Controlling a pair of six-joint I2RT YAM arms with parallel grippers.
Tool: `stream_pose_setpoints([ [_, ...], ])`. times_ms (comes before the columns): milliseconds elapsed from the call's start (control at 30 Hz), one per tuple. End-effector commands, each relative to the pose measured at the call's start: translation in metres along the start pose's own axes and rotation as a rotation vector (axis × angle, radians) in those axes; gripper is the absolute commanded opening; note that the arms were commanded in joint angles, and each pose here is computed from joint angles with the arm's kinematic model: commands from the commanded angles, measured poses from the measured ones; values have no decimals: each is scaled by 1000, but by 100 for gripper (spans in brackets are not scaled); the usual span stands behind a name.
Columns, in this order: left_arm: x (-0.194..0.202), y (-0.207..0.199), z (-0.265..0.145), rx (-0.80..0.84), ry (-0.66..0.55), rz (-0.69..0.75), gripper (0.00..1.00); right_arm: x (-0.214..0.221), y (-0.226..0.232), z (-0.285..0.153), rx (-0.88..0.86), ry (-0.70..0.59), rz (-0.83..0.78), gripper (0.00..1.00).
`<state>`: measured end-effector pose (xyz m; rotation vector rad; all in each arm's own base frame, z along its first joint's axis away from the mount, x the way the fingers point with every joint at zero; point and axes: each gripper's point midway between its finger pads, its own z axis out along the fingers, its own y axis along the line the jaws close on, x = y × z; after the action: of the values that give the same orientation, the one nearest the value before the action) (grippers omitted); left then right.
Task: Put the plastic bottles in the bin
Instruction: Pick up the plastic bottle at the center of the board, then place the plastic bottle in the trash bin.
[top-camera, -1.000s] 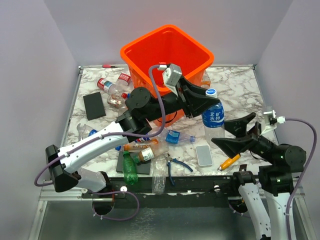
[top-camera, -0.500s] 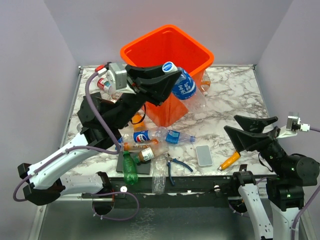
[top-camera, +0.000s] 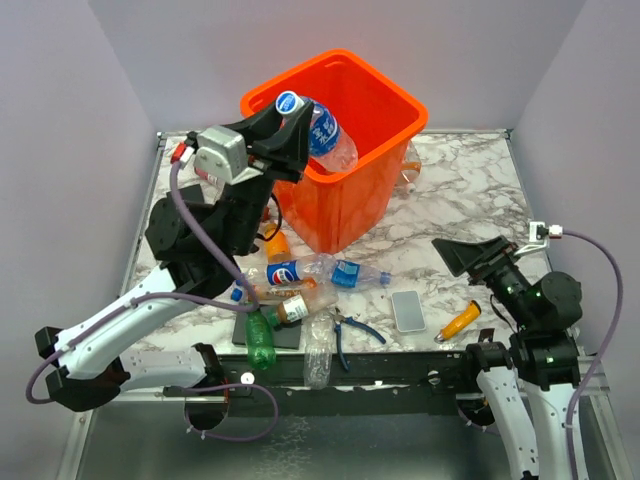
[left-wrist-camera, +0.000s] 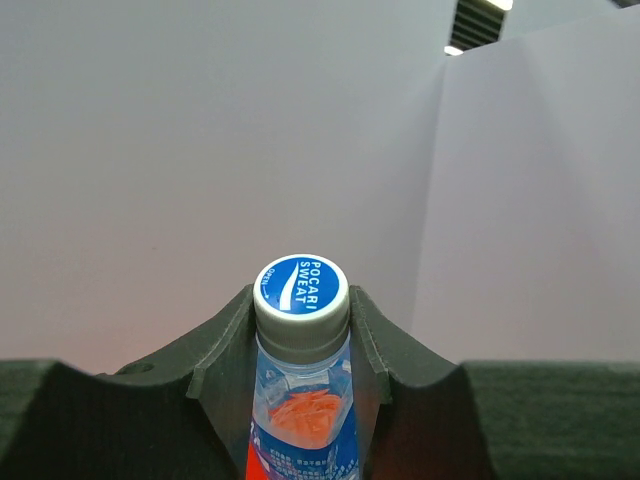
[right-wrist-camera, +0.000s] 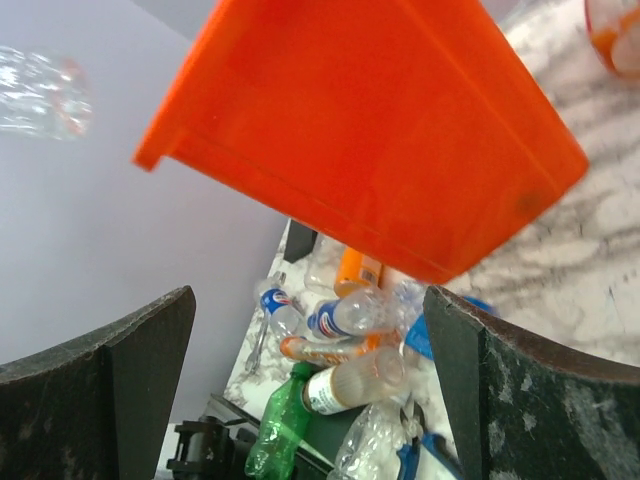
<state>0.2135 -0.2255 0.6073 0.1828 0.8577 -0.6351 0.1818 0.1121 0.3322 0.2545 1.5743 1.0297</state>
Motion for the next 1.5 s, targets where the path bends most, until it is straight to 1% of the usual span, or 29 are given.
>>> stream_pose_setpoints([
  [0, -8, 41, 22, -213, -8, 167, 0, 19, -25, 3, 55, 10, 142, 100],
  [100, 1, 65, 40, -265, 20, 165, 0, 25, -45, 0, 125, -22, 194, 100],
  [233, 18, 95, 62, -330, 52, 147, 0, 27, -63, -8, 191, -69, 174, 100],
  [367, 32, 114, 81, -348, 66, 154, 0, 34, -74, -16, 244, -54, 124, 100],
  [467, 49, 131, 96, -349, 107, 150, 0, 40, -81, -22, 274, -28, 84, 100],
  [533, 66, 144, 102, -358, 149, 124, 0, 43, -84, -25, 282, -18, 54, 100],
  [667, 105, 164, 100, -387, 225, 61, 0, 40, -85, -29, 284, -8, -60, 100],
  [700, 116, 166, 101, -378, 255, 44, 0, 37, -88, -31, 313, -16, -69, 100],
  [833, 168, 172, 102, -328, 398, -24, 0, 28, -88, -32, 339, -36, -94, 100],
  [967, 192, 173, 97, -303, 461, -51, 0, 24, -89, -34, 355, -54, -94, 100],
  [1000, 196, 175, 96, -307, 468, -52, 2, 23, -89, -34, 358, -55, -92, 100],
  [1033, 198, 175, 95, -305, 473, -55, 12, 23, -90, -34, 362, -59, -93, 100],
  [1067, 200, 175, 95, -301, 477, -58, 26, 21, -91, -34, 369, -66, -95, 100],
  [1100, 202, 173, 95, -292, 480, -63, 37, 19, -91, -34, 376, -73, -97, 100],
  [1167, 201, 171, 96, -280, 481, -67, 64, 14, -90, -34, 379, -89, -109, 100],
  [1233, 194, 168, 98, -274, 466, -81, 82, 9, -88, -34, 383, -100, -124, 100],
  [1300, 182, 163, 99, -263, 446, -92, 97, 6, -86, -34, 380, -105, -140, 100],
  [1333, 173, 161, 100, -259, 430, -101, 99, 5, -84, -34, 374, -103, -148, 100],
  [1467, 130, 147, 95, -234, 354, -147, 99, 8, -77, -29, 334, -57, -178, 99],
])
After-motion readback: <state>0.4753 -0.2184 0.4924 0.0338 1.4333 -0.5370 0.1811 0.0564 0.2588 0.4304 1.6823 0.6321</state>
